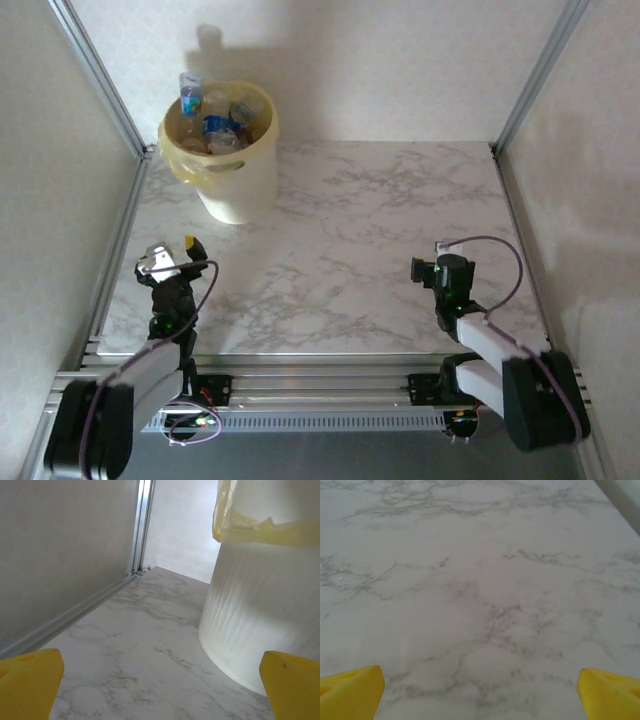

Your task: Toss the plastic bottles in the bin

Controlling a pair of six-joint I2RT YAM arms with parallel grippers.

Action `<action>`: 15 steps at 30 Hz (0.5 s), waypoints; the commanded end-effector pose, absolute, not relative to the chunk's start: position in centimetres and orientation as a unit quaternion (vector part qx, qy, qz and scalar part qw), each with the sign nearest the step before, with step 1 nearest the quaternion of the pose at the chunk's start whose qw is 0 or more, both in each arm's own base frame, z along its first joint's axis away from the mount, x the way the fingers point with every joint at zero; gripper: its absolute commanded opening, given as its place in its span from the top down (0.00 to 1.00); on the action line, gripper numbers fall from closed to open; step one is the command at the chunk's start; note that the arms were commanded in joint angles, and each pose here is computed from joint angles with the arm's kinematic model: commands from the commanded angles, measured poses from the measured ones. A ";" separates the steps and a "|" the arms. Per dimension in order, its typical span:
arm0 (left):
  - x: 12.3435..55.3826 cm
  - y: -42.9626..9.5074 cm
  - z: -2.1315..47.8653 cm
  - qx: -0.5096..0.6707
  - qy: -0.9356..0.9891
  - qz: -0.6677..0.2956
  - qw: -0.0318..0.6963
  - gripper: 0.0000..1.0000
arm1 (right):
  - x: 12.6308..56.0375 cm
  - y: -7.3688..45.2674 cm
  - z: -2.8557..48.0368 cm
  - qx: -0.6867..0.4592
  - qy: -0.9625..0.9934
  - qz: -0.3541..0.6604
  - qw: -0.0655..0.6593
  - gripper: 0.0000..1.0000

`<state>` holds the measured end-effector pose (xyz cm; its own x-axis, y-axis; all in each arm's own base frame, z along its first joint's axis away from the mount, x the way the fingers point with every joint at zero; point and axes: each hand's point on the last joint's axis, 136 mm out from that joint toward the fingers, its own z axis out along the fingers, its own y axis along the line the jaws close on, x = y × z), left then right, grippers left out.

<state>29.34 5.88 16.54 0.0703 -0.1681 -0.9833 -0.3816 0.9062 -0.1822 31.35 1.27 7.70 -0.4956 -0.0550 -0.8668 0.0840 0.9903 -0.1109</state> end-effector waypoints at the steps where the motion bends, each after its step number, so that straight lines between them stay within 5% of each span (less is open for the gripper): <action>1: 29.4 4.9 17.6 -0.167 0.646 0.044 0.743 0.00 | 34.6 1.2 13.1 0.013 0.780 -0.074 0.621 0.01; 10: 34.4 4.0 15.0 -0.124 0.683 0.022 0.720 0.01 | 37.0 0.8 10.3 0.029 0.769 -0.025 0.638 0.01; 15: 37.1 4.6 13.2 -0.131 0.726 0.014 0.675 0.00 | 39.1 -0.1 8.6 0.053 0.823 -0.035 0.565 0.01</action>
